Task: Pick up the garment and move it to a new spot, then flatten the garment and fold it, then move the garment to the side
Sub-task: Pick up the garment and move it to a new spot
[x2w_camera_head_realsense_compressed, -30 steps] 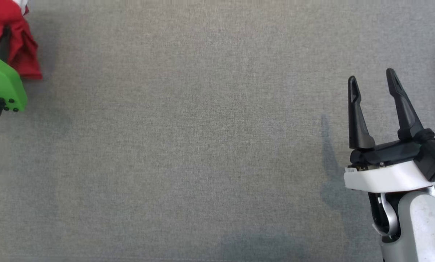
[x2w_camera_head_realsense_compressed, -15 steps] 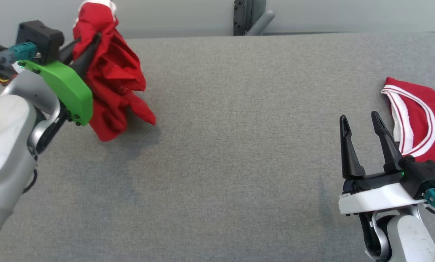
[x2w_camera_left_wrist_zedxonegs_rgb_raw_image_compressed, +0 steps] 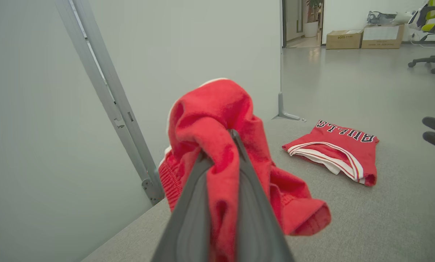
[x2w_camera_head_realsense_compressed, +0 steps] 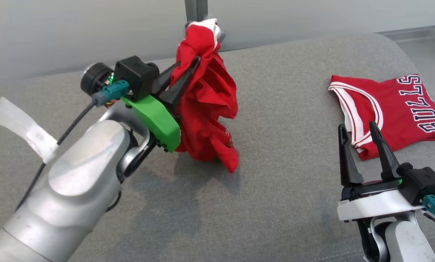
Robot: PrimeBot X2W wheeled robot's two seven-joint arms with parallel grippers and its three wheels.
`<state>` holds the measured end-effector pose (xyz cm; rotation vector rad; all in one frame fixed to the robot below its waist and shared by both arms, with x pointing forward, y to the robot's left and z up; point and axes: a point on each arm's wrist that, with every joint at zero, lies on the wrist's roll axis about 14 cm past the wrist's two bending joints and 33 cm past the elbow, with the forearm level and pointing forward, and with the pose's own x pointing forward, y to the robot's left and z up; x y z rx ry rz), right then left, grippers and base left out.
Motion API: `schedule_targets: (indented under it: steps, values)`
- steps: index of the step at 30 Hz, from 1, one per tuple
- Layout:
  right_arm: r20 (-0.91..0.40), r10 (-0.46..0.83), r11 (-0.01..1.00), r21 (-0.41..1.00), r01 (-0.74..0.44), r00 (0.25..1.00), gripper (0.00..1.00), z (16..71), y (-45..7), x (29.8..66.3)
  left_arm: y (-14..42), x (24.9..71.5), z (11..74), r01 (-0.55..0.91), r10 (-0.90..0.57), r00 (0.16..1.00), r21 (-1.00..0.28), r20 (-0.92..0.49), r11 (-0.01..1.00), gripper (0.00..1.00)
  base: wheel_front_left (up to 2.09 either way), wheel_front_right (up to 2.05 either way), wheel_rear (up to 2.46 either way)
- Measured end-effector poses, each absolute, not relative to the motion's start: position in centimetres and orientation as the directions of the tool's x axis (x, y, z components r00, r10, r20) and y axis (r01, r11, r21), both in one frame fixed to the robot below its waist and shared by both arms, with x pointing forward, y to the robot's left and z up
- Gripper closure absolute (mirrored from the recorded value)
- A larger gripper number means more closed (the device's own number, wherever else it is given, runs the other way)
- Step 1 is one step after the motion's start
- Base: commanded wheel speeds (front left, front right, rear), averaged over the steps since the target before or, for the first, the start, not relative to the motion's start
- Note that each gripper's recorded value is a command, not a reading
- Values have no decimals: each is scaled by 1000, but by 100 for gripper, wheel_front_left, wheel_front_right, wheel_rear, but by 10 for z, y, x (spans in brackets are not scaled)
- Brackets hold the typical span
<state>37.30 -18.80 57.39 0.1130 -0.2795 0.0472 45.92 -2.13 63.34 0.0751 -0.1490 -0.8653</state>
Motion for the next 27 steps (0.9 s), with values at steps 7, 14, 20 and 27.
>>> schedule_targets:
  steps: [7, 14, 20, 27]
  values:
    - [246, -11, 995, 103, -15, 969, 0, 562, -203, 380, -43, 461, 549, 767, -767, 642, -18, 9, 641, 100, 0, 0, 0]
    - [211, -50, 995, 99, 29, 976, 0, 549, -217, 385, -45, 463, 479, 728, -738, 666, -125, -108, 675, 47, 0, 0, 0]
    - [194, -57, 994, 100, 38, 979, 0, 543, -219, 387, -50, 460, 470, 700, -725, 680, -194, -112, 687, 0, 0, 0, 0]
    - [222, -40, 994, 108, 16, 974, 0, 551, -213, 387, -28, 452, 483, 643, -669, 741, -222, -61, 733, 0, 0, 0, 0]
